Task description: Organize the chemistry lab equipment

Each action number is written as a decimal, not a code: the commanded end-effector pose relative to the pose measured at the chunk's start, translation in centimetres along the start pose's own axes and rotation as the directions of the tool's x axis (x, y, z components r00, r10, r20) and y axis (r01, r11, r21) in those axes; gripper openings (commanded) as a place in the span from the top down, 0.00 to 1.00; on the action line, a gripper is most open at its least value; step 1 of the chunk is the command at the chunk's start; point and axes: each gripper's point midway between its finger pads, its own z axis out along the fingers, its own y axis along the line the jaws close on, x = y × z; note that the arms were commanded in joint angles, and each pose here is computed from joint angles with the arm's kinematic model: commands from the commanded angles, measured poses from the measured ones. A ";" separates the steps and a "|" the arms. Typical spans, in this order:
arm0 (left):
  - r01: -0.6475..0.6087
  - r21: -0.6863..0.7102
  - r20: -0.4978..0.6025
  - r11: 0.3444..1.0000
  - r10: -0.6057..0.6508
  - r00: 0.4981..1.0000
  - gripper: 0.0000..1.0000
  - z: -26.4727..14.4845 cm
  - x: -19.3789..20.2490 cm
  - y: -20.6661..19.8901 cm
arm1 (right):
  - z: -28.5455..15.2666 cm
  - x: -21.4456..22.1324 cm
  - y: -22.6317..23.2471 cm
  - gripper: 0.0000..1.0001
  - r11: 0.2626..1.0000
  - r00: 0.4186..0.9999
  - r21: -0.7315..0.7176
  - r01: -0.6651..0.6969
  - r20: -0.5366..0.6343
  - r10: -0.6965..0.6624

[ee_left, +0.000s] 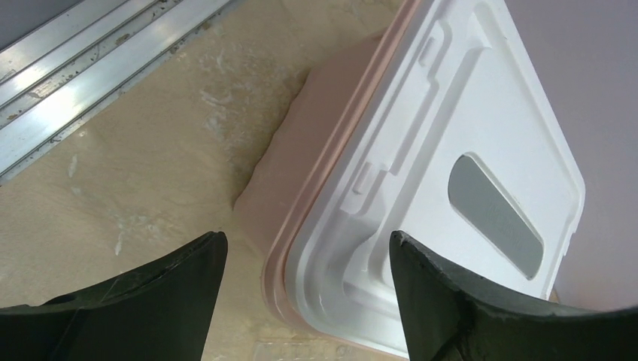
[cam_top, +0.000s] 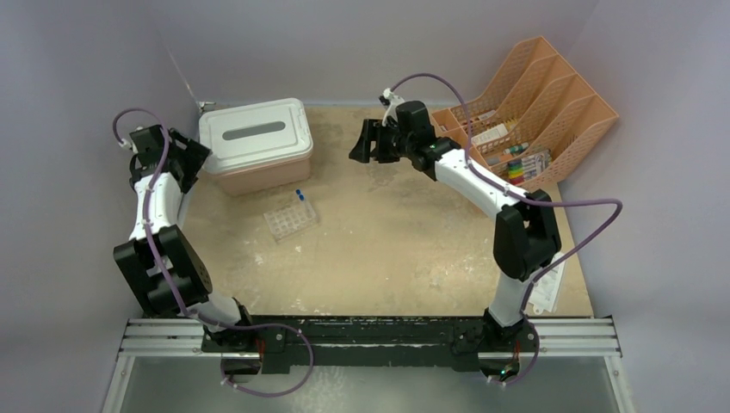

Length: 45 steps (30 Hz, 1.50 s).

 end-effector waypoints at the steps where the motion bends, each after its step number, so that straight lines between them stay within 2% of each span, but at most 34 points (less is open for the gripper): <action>1: -0.070 0.075 0.018 0.995 0.068 0.997 0.24 -1.0 -1.7 -2.2 | 0.2 -2.3 1.6 0.28 0.998 0.999 -0.046 0.044 0.027 -0.043; 4: -0.077 0.051 -0.027 0.996 0.078 0.997 0.28 -0.5 -0.7 -1.4 | 1.0 -2.7 1.7 0.28 0.997 0.998 -0.046 0.061 0.009 -0.060; 7: -0.080 -0.009 -0.067 0.997 0.079 0.995 0.37 -0.1 0.5 0.3 | 1.4 -2.7 2.0 0.28 0.997 0.998 -0.051 0.064 0.004 -0.064; 14: -0.103 -0.033 -0.119 0.994 0.098 0.988 0.44 0.5 2.1 1.8 | 2.1 -2.3 2.4 0.29 0.996 0.997 -0.041 0.076 -0.014 -0.076; 18: -0.116 -0.097 -0.097 0.988 0.107 0.989 0.51 0.0 1.7 2.9 | 2.6 -1.8 2.6 0.29 0.995 0.995 -0.016 0.100 -0.030 -0.100; 22: -0.141 -0.150 -0.085 0.979 0.129 0.988 0.54 -0.5 1.6 4.1 | 2.9 -1.5 2.6 0.29 0.994 0.994 0.005 0.110 -0.031 -0.109; 28: -0.158 -0.188 -0.125 0.969 0.136 0.983 0.59 -0.1 2.7 5.6 | 3.6 -0.9 3.0 0.30 0.993 0.992 0.000 0.118 -0.048 -0.118; 31: -0.151 -0.159 -0.151 0.976 0.127 0.980 0.58 0.4 3.4 5.2 | 3.8 -0.7 3.1 0.30 0.993 0.991 0.002 0.120 -0.051 -0.120; 37: -0.140 -0.098 -0.157 0.985 0.123 0.980 0.50 1.3 2.7 3.5 | 3.8 -0.9 2.8 0.31 0.995 0.995 0.038 0.098 -0.039 -0.096; 41: -0.156 -0.140 -0.104 0.978 0.142 0.984 0.40 1.3 0.7 3.3 | 3.5 -0.8 1.9 0.31 0.994 0.998 0.093 0.065 -0.032 -0.062; 45: -0.200 -0.199 -0.101 0.959 0.183 0.978 0.34 0.8 -0.6 3.7 | 2.9 -0.8 1.6 0.31 0.992 0.998 0.115 0.058 -0.033 -0.054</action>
